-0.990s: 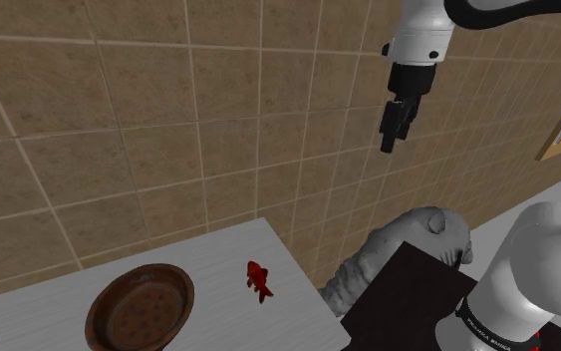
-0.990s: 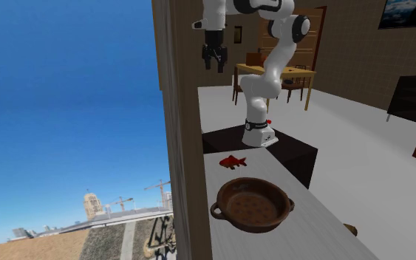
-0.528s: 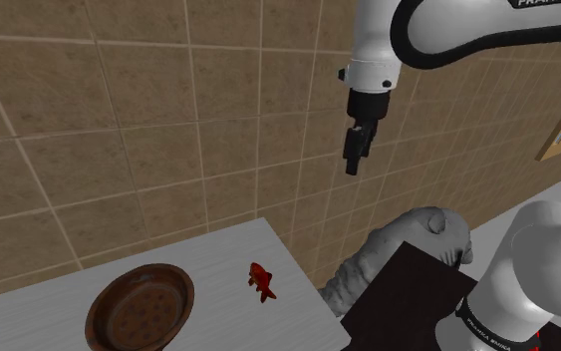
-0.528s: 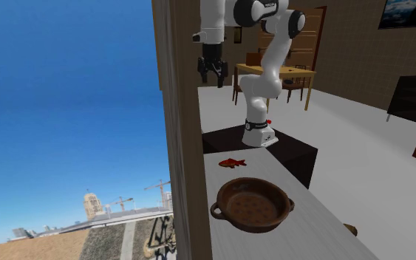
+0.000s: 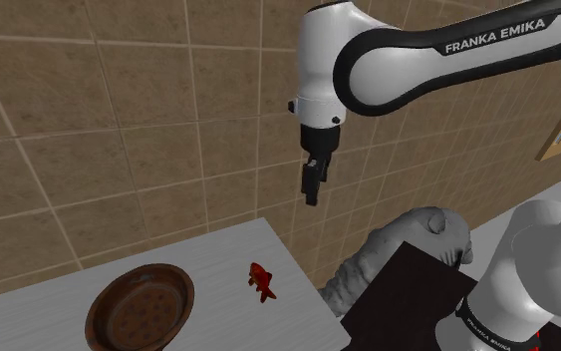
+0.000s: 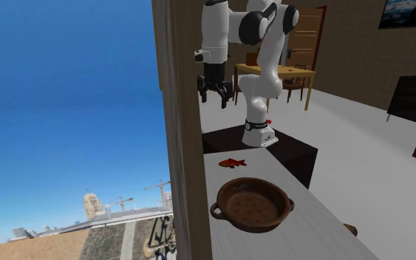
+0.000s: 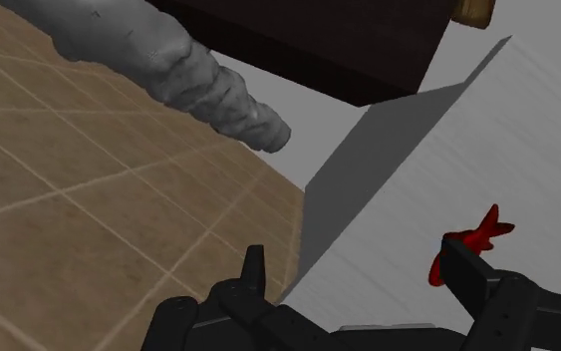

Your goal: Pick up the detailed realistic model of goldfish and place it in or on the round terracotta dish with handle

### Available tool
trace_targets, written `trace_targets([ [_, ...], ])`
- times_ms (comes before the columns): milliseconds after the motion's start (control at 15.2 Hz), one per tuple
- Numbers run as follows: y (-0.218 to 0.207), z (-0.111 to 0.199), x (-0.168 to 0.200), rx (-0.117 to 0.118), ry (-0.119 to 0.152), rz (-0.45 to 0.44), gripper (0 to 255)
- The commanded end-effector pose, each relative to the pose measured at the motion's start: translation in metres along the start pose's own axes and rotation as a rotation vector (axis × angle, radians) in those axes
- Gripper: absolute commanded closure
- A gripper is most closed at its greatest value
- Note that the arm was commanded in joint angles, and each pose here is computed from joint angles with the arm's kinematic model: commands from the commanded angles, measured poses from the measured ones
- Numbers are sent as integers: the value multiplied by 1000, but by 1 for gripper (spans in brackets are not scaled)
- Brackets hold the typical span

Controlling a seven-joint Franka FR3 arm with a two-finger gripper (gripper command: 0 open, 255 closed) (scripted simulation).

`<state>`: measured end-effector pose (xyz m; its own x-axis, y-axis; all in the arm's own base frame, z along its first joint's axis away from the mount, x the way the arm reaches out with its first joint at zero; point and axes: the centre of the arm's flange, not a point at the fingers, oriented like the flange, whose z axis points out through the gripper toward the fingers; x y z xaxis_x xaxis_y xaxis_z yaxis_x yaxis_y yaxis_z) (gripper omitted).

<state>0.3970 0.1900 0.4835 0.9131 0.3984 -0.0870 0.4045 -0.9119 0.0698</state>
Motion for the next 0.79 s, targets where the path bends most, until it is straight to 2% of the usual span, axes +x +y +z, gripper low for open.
trace_targets([
  [0,-18,11,16,-5,-2,-46,0],
  [726,-127,82,91,-37,-16,-292,0],
])
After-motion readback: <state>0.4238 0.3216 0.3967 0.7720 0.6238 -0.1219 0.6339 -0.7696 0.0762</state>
